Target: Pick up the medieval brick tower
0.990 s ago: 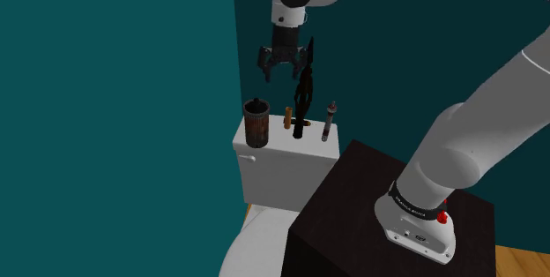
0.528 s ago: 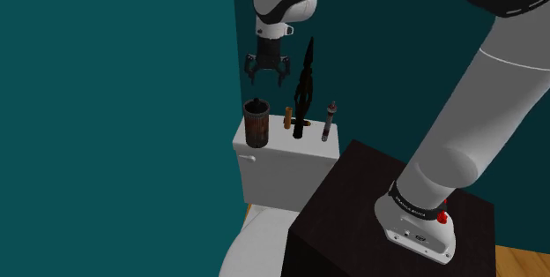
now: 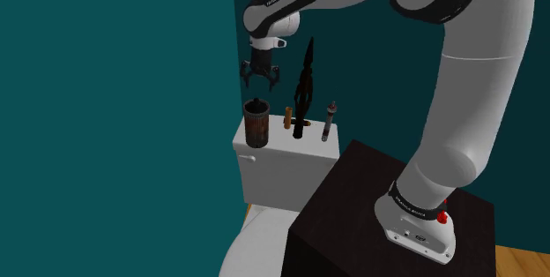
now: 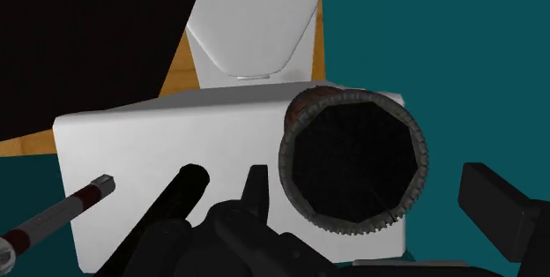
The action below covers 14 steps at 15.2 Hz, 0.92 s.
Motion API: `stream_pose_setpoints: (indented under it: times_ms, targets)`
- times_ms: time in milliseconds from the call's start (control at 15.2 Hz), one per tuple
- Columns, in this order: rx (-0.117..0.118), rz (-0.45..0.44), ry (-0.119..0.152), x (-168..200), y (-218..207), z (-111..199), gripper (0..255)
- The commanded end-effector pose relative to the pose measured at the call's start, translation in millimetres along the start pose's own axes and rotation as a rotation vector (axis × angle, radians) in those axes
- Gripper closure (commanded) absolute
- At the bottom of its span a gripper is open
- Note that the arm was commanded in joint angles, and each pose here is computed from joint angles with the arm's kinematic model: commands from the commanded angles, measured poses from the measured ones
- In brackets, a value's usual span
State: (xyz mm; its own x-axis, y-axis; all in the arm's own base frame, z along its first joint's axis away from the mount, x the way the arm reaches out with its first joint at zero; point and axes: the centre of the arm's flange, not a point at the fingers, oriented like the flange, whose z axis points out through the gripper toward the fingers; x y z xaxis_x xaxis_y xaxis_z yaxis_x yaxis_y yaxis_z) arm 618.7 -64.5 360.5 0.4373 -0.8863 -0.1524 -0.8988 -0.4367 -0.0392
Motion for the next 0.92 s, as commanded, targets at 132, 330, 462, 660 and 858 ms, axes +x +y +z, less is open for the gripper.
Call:
stream_pose_setpoints:
  times_ms: [132,330,462,660,858]
  targets:
    - [0.007,0.155,-0.002,46,-14,25,0]
    - [0.007,0.157,-0.002,48,-14,36,0]
    - [0.007,0.157,-0.002,50,-13,46,0]
    - [0.007,0.157,-0.002,53,-12,65,0]
    - [0.007,0.157,-0.002,53,-13,65,255]
